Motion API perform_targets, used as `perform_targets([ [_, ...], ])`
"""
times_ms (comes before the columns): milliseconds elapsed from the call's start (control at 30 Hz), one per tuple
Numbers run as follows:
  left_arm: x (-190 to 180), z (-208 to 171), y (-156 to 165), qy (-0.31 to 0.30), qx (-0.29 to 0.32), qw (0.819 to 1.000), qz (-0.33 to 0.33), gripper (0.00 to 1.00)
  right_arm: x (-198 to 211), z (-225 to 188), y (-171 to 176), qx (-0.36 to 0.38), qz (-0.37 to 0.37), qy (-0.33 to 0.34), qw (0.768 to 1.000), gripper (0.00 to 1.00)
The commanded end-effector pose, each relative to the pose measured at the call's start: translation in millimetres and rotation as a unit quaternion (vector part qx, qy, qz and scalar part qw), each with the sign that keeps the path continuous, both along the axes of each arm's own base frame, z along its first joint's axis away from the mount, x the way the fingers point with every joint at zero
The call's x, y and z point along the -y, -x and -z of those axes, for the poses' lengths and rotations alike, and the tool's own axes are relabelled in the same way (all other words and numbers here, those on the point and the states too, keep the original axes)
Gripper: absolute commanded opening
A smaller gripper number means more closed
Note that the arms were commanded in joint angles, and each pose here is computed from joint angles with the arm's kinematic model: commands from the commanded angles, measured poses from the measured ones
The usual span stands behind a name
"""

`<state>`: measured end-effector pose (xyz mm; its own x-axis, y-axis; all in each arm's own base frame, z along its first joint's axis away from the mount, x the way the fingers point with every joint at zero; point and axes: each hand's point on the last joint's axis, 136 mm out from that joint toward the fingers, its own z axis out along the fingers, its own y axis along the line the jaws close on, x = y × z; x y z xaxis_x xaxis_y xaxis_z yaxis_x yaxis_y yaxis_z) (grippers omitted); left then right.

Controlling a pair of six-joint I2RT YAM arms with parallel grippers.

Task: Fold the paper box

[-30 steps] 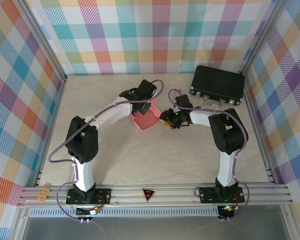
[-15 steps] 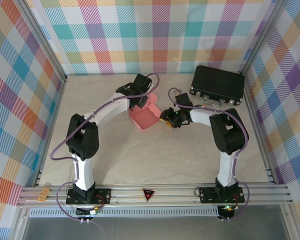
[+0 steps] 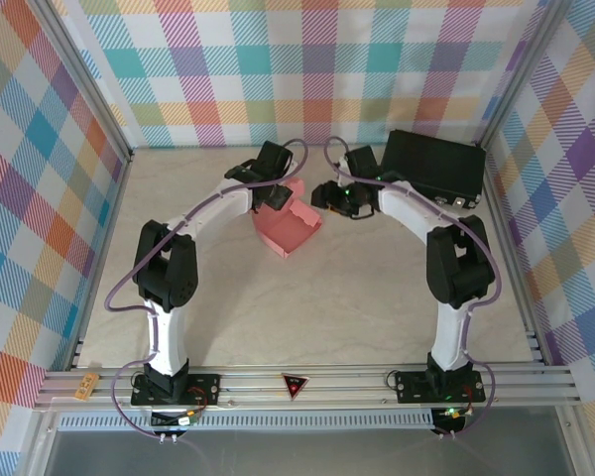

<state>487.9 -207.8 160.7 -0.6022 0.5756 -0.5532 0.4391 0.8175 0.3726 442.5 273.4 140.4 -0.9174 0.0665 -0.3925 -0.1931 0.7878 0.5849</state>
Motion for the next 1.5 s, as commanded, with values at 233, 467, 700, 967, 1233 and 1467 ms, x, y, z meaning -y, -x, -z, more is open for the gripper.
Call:
perform_targets([
  [233, -13.6, -85.3, 41.0, 0.107, 0.058, 0.992, -0.014, 0.79, -10.4, 33.6, -18.5, 0.03, -0.163, 0.073, 0.983, 0.5],
  [467, -20.8, -74.2, 66.1, 0.142, 0.031, 0.989, -0.022, 0.82, -21.6, 44.6, -21.5, 0.035, -0.192, 0.05, 0.98, 0.49],
  [700, -8.6, -42.2, 68.7, 0.162, -0.024, 0.987, 0.004, 0.81, -22.1, 71.3, -28.2, 0.006, -0.185, 0.064, 0.981, 0.48],
  [967, -7.9, -18.8, 48.8, 0.157, -0.046, 0.986, -0.014, 0.76, -14.3, 91.5, -39.6, -0.004, -0.172, 0.105, 0.98, 0.46],
  [1233, -18.5, -12.6, 28.6, 0.17, -0.042, 0.984, -0.045, 0.57, -8.9, 102.7, -36.6, -0.007, -0.167, 0.151, 0.974, 0.28],
  [1467, -12.8, -5.3, 16.8, 0.186, -0.054, 0.98, -0.048, 0.46, 5.5, 97.3, -18.0, -0.004, -0.136, 0.197, 0.971, 0.2],
])
